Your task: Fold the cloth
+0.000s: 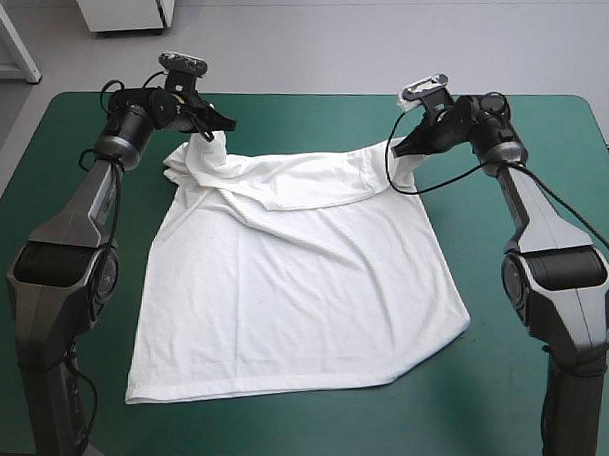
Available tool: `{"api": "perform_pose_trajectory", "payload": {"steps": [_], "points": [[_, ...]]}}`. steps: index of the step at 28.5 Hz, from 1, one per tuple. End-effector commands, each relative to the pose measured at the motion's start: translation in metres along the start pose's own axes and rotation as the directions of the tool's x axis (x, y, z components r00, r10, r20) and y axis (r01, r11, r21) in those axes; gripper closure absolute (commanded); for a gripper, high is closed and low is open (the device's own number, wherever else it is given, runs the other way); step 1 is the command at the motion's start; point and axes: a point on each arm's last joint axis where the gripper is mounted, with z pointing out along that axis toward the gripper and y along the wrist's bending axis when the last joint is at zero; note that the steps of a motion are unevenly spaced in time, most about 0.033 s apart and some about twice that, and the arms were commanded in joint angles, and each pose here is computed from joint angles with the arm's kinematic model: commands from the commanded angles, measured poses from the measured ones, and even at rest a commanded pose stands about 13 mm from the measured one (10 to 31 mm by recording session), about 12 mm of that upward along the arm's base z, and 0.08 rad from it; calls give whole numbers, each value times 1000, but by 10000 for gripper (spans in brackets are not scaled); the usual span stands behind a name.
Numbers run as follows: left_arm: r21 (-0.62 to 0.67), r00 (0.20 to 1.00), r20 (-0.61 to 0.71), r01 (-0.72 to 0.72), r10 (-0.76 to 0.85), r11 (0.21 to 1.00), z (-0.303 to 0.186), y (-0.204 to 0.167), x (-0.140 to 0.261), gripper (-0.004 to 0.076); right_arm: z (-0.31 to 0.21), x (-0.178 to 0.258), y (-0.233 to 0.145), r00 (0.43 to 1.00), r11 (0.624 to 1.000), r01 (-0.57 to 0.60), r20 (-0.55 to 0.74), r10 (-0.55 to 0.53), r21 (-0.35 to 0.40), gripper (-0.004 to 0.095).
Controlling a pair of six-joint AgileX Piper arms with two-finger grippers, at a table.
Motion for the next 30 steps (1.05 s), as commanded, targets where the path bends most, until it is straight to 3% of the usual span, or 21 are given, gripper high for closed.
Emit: {"api": "perform_pose_trajectory", "payload": {"steps": [1,4,7,11,15,22,30], "points": [[-4,989,144,18,-17,1000,-31,-1,-27,732,-36,-20,-18,987,999,-33,158,33,-3,924],[-2,990,142,-13,13,1000,-31,-2,-27,713,-28,-10,-32,986,996,-79,142,85,-50,908],[15,994,107,-27,25,1000,-33,-4,-25,602,-24,-3,-39,986,990,-98,125,110,-97,826],[38,997,55,-55,52,998,-41,-5,-22,405,-30,1,-45,981,974,-137,110,158,-181,568],[39,998,26,-54,53,998,-69,1,-26,338,-48,-2,-55,962,952,-190,149,230,-242,330],[-23,994,-49,-96,95,995,-164,4,-18,339,-101,3,-65,949,934,-234,146,280,-271,314],[-30,994,-102,-34,31,999,-254,-22,60,339,-151,42,-26,961,930,-250,51,273,-270,314]]}}
